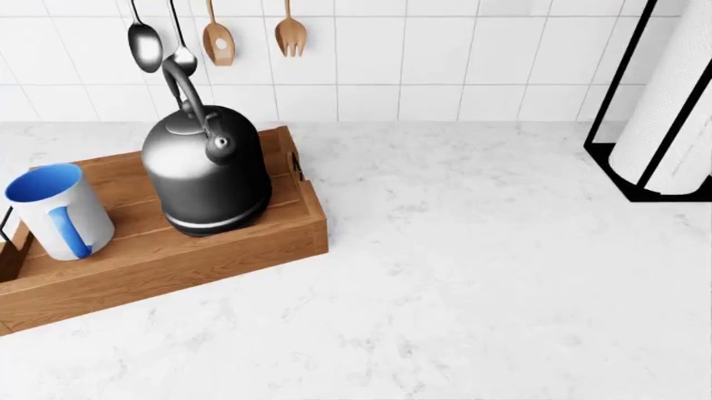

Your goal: Pick the kettle from the counter and place it on the tray. Then pick the mug from the cabinet and place it on the tray. Then close the cabinet doors.

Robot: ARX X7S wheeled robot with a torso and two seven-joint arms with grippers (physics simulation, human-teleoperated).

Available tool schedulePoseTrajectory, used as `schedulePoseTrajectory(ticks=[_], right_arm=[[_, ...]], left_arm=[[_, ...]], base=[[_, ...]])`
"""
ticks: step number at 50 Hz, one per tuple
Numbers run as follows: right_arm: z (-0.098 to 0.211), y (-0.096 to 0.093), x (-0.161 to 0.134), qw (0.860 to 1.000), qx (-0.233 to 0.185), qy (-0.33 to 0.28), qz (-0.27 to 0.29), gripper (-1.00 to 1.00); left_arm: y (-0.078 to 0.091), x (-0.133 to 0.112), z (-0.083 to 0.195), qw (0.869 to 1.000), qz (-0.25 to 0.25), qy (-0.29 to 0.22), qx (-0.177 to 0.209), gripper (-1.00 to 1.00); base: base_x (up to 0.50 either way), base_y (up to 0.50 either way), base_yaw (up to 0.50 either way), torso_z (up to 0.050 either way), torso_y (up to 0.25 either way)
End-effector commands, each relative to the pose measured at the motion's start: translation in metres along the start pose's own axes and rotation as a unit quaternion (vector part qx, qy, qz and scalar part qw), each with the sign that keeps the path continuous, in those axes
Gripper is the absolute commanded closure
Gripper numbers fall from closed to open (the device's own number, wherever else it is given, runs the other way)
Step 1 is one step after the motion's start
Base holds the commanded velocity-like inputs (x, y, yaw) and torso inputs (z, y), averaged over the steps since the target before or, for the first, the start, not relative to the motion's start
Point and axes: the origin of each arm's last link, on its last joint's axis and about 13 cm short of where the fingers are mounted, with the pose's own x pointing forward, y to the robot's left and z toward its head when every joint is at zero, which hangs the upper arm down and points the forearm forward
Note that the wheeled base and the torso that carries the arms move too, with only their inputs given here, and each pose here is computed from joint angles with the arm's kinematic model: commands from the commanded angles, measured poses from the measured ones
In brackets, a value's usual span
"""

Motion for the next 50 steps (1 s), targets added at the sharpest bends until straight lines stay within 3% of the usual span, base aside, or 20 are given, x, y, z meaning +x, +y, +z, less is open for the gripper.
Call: schedulePoseTrajectory(ticks=[1,7,11,18,22,29,36,50], right_arm=[[-0.085,0.019,0.012,0.978,-0.087,0.187,0.023,-1.0],[-0.093,0.021,0.013,0.974,-0.102,0.201,0.019,-1.0],[-0.09,0.021,0.013,0.976,-0.091,0.195,0.019,-1.0],[-0.047,0.007,0.003,0.995,0.004,0.102,0.007,-1.0],[-0.016,-0.001,-0.015,0.998,0.042,0.042,0.006,-1.0],[0.025,-0.01,-0.065,0.996,0.072,-0.044,0.006,-1.0],[0.038,-0.016,-0.124,0.993,0.076,-0.085,0.01,-1.0],[-0.008,-0.012,-0.228,0.986,0.149,-0.058,0.049,-1.0]], left_arm=[[0.002,-0.002,-0.002,1.0,0.005,0.002,0.0,-1.0],[0.003,-0.002,-0.002,1.0,0.006,0.002,0.0,-1.0],[0.004,-0.002,-0.002,1.0,0.007,0.002,0.0,-1.0],[0.005,-0.001,-0.004,1.0,0.009,0.003,-0.001,-1.0],[0.004,-0.001,-0.004,1.0,0.009,0.003,-0.002,-1.0],[0.002,-0.001,-0.003,1.0,0.007,0.002,-0.001,-1.0],[0.0,-0.001,-0.002,1.0,0.003,0.002,0.001,-1.0],[-0.01,0.002,0.002,1.0,-0.012,0.0,0.006,-1.0]], base=[[0.01,0.0,0.0,0.0,0.0],[0.0,0.0,0.0,0.0,0.0],[0.01,0.0,0.0,0.0,0.0],[0.0,0.0,0.0,0.0,0.0],[0.0,0.0,0.0,0.0,0.0],[0.0,0.0,0.0,0.0,0.0],[0.0,0.0,0.0,0.0,0.0],[0.0,0.0,0.0,0.0,0.0]])
